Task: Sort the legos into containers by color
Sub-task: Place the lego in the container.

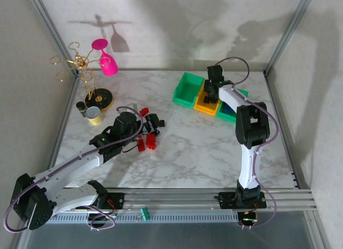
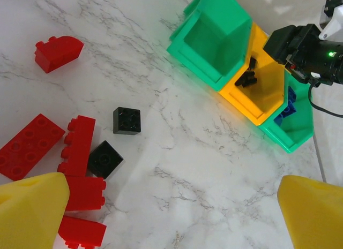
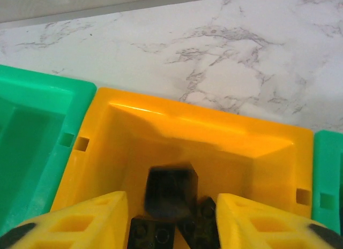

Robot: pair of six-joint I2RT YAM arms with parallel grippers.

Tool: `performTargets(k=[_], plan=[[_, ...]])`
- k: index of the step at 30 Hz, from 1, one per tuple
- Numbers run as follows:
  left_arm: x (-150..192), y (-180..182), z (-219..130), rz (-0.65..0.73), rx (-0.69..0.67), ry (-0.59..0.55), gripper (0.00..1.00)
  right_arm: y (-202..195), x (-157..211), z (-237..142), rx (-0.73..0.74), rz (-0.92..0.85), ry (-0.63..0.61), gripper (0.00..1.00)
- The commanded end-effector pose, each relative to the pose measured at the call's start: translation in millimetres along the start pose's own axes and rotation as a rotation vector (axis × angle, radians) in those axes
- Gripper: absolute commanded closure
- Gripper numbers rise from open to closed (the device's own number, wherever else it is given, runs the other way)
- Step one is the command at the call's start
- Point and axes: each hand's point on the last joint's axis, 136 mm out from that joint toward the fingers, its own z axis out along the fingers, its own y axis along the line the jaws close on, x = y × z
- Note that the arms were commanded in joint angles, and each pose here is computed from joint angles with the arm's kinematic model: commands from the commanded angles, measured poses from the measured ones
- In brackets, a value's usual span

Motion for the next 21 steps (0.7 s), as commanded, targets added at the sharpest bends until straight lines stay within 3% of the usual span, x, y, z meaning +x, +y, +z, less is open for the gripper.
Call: performTargets(k=[1, 8, 21], plan=[[-15.6, -10.3, -3.0, -0.019, 0.024, -0.043, 0.0, 5.4, -19.0, -14.6, -0.031, -0.014, -0.043, 0.5], [-18.2, -7.9, -11.2, -0.025, 0.024, -0.06, 0.0, 17.1, -15.1, -54.8, -0.122, 0.016, -0.063, 0.49], [-10.1, 18.8, -38.0, -0.026, -0.03, -0.07, 0.0, 77.9, 56.2, -120.3, -0.245, -0.074, -0.002, 0.42]])
